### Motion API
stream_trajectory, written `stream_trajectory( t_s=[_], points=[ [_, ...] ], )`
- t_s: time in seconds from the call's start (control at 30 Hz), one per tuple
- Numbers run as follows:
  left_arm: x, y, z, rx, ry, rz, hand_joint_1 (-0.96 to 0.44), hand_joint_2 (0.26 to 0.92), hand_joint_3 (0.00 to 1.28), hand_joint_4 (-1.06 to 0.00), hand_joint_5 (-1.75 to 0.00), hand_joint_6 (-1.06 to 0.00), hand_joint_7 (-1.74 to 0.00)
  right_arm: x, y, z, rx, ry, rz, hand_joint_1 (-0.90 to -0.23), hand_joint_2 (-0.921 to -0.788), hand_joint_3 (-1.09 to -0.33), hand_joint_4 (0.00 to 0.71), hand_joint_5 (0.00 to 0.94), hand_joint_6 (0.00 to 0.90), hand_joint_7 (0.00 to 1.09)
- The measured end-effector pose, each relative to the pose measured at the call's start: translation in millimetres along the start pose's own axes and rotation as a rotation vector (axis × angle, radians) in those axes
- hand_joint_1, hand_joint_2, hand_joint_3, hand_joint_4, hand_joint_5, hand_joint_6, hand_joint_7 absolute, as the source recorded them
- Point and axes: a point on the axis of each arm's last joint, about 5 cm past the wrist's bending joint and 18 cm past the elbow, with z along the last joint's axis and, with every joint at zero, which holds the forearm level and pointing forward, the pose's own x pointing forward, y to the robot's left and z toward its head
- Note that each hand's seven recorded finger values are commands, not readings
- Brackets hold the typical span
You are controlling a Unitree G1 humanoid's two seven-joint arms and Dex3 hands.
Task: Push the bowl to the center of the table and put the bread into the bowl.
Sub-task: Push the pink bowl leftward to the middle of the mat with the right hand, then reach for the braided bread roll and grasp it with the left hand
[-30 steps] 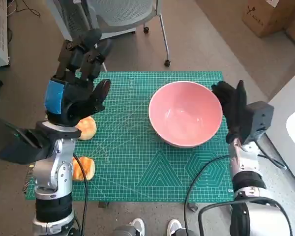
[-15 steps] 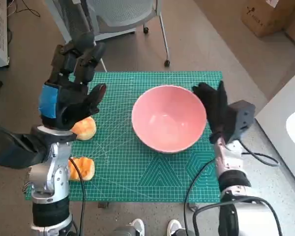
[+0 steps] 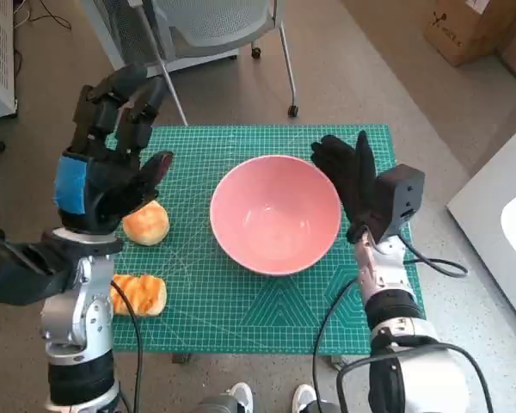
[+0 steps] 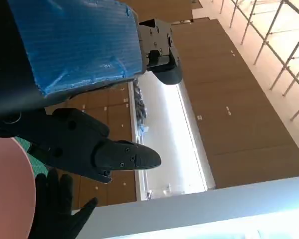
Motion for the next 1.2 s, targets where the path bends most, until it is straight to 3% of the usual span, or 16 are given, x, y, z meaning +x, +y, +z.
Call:
stream_trajectory(
  t_s=[0.33, 0.67, 0.9, 1.2],
  points=[
    [-4, 0.5, -0.2, 0.002, 0.006, 0.008, -0.43, 0.921, 0.17, -0.18, -0.22, -0.01, -0.79, 3.6, 14.2, -0.5, 0.045, -0.009, 0.043, -0.615, -0.921, -0.559, 0.203, 0.004, 0.383, 0.01],
    [-8, 2.2, 3.3, -0.002, 0.003, 0.022, -0.43, 0.921, 0.16, -0.2, -0.19, -0.06, -0.77, 4.8, 7.2, 6.7, 0.02, -0.045, 0.054, -0.585, -0.921, -0.617, 0.201, 0.001, 0.379, 0.01],
    [-12, 6.3, 4.2, -0.006, 0.005, 0.041, -0.42, 0.921, 0.15, -0.23, -0.18, -0.06, -0.74, 7.5, -4.1, 28.6, -0.055, -0.207, 0.059, -0.558, -0.921, -0.663, 0.195, 0.001, 0.368, 0.0],
    [-13, 14.8, 16.6, 0.063, -0.018, 0.016, -0.44, 0.921, 0.15, -0.22, -0.16, -0.03, -0.71, 10.3, -10.5, 63.1, -0.1, -0.48, 0.115, -0.615, -0.921, -0.58, 0.238, 0.016, 0.394, 0.02]
  ],
)
